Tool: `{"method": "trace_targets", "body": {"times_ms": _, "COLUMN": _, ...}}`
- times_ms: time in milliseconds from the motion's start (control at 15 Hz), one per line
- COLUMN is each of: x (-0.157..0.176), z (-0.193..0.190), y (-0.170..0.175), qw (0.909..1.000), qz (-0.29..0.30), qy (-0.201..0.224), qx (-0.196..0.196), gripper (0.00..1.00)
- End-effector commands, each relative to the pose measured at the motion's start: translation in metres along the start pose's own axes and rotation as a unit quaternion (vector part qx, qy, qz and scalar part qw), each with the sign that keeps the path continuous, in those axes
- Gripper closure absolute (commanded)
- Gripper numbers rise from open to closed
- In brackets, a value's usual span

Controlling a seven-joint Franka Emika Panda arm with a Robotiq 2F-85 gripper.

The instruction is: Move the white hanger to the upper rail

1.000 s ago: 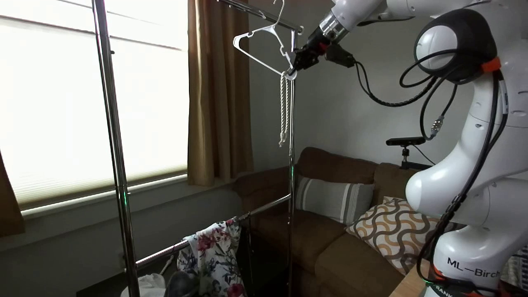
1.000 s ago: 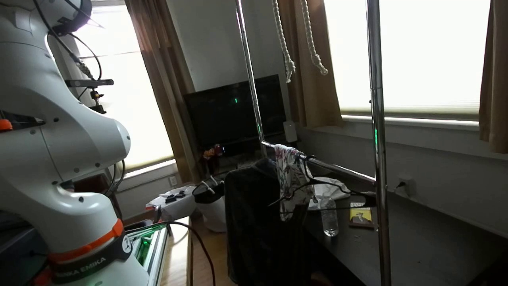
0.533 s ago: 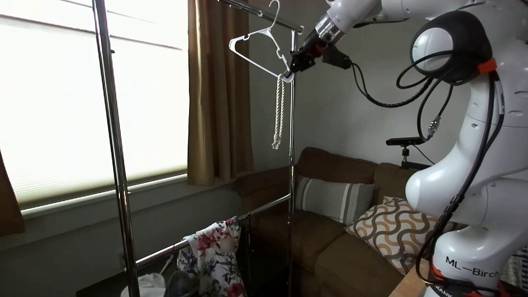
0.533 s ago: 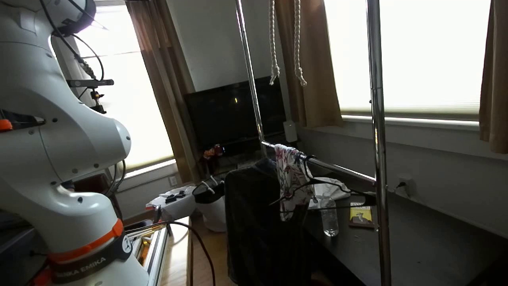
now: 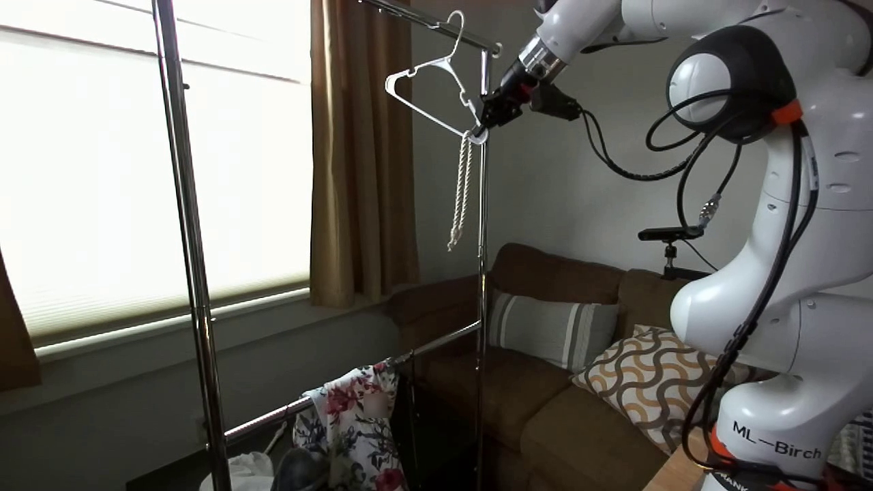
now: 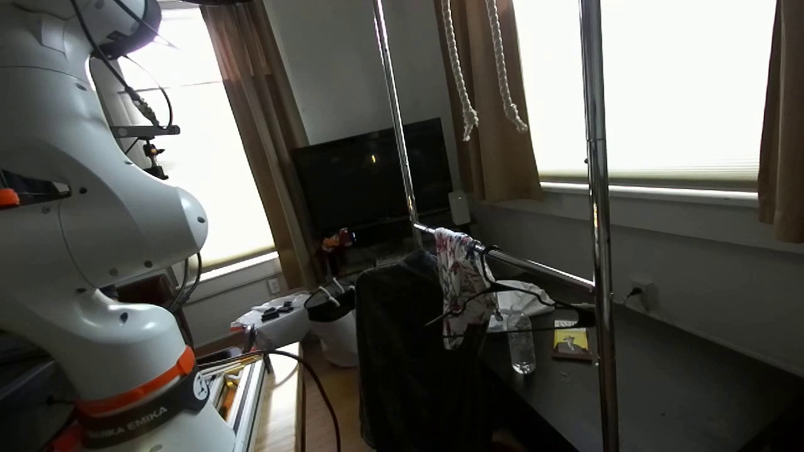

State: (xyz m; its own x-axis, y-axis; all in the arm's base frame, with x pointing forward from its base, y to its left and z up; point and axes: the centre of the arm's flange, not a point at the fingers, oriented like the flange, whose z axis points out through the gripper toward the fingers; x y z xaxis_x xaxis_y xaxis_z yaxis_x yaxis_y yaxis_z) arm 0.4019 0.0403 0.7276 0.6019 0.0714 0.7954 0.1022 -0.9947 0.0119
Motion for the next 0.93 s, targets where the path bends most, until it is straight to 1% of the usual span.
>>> {"method": "trace_targets", "body": {"times_ms": 0, "x": 0.066, "z": -0.028, "y": -0.017, "qw": 0.9992, "qz": 0.014, "qy": -0.031, "qx": -0.02, "gripper": 0.98}}
{"method": "trace_targets", "body": {"times_ms": 333, "x": 0.064, "z": -0.025, "y": -0.022, "qw": 0.9989, "qz": 0.005, "qy": -0.034, "qx": -0.033, "gripper": 0.98}}
{"method": "trace_targets", "body": {"times_ms": 733, "x": 0.062, "z": -0.014, "y": -0.046, "qw": 0.9966, "qz": -0.015, "qy": -0.046, "qx": -0.066, "gripper": 0.98}}
{"method": "trace_targets", "body": {"times_ms": 867, "x": 0.058, "z": -0.015, "y": -0.054, "qw": 0.9969, "qz": -0.024, "qy": -0.035, "qx": -0.066, "gripper": 0.98}}
